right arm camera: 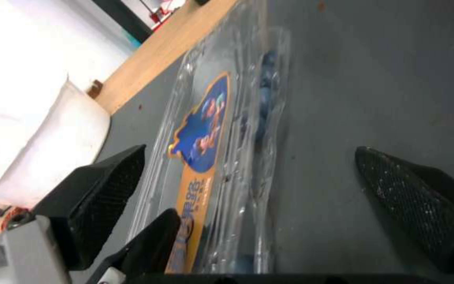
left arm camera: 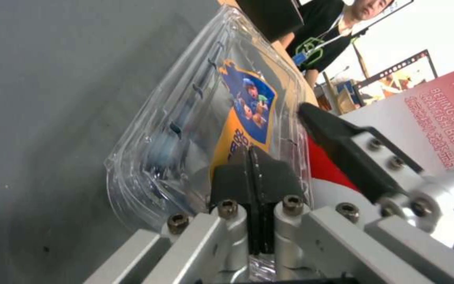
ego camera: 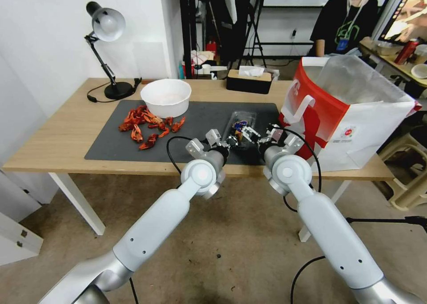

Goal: Close the takeout container lid, then place the container into the takeout bag.

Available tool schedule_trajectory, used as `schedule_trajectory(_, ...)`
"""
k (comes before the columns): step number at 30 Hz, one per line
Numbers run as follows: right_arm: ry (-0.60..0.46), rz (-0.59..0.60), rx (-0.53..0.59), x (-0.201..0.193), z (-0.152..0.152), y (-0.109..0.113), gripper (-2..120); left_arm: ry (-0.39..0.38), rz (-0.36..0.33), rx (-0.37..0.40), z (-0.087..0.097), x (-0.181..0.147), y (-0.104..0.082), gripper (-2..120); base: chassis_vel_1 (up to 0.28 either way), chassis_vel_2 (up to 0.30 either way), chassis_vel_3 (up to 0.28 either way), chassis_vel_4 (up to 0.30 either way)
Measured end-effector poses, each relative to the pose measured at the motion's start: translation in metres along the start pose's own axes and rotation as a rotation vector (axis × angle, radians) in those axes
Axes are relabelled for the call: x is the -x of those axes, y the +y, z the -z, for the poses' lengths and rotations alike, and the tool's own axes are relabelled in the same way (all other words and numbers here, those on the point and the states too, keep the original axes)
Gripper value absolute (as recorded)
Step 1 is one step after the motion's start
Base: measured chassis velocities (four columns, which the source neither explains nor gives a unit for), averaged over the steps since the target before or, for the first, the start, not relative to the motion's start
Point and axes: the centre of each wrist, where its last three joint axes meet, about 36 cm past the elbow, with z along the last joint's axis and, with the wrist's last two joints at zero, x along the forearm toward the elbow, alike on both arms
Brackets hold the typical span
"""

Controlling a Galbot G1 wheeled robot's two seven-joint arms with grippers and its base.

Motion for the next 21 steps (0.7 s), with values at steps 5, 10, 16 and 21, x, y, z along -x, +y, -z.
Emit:
schedule_trajectory(5,0.014,0.001,-0.003,0.010,-0.007,0.004,89,0.002,-0.002,0.006,-0.001,0.000,-0.001,0,0.000,0.000,0.000,0.000)
schedule_trajectory(10,0.020,0.005,-0.003,0.018,-0.011,0.009,69,0.003,-0.003,0.010,-0.002,0.001,-0.001,0,0.000,0.000,0.000,0.000)
schedule_trajectory(16,0.022,0.008,-0.006,0.024,-0.018,0.012,46,-0.001,0.002,0.015,-0.001,0.000,0.001,0,0.000,0.000,0.000,0.000)
schedule_trajectory(21,0.020,0.004,-0.008,0.027,-0.021,0.012,31,-0.004,0.003,0.017,0.000,-0.001,0.002,0,0.000,0.000,0.000,0.000)
